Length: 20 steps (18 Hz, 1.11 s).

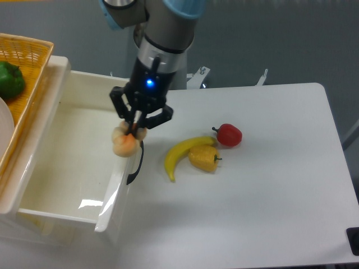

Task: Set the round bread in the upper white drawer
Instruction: 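Lift the bread roll and carry it over the open white drawer, then lower the bread roll into the drawer and open the gripper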

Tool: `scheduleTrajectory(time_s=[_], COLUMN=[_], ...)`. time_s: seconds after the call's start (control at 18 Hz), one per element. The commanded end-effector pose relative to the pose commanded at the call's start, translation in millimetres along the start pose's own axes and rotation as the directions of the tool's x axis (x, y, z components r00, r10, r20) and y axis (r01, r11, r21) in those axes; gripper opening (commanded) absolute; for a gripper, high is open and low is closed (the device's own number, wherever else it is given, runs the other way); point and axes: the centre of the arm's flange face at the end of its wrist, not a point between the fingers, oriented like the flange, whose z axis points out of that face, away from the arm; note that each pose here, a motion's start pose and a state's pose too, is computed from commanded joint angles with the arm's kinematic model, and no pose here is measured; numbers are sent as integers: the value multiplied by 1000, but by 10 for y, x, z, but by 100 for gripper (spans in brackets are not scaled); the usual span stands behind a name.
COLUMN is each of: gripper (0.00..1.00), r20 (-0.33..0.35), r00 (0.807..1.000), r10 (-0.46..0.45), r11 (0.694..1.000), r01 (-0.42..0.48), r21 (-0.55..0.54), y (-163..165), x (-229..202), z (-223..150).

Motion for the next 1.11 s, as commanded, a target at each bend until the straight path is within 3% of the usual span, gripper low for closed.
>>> scheduleTrajectory(time_s=[0.44, 0.72, 0.78, 0.89, 0.94, 1.11], gripper=[6, 12, 17, 46, 49, 75], r20=[-35, -64, -68, -71, -72, -73], r00=[999, 996, 996, 995, 995, 994], r10=[32, 56, 60, 73, 76, 87], r11=[999, 996, 995, 994, 993, 993], r01=[-33, -60, -65, -78, -81, -92], r21=[-37, -70, -75, -80, -80, -79], y=[-30, -9, -6, -13, -16, -20], x=[203, 375, 397, 426, 430, 443], z=[265, 494, 530, 580, 591, 604])
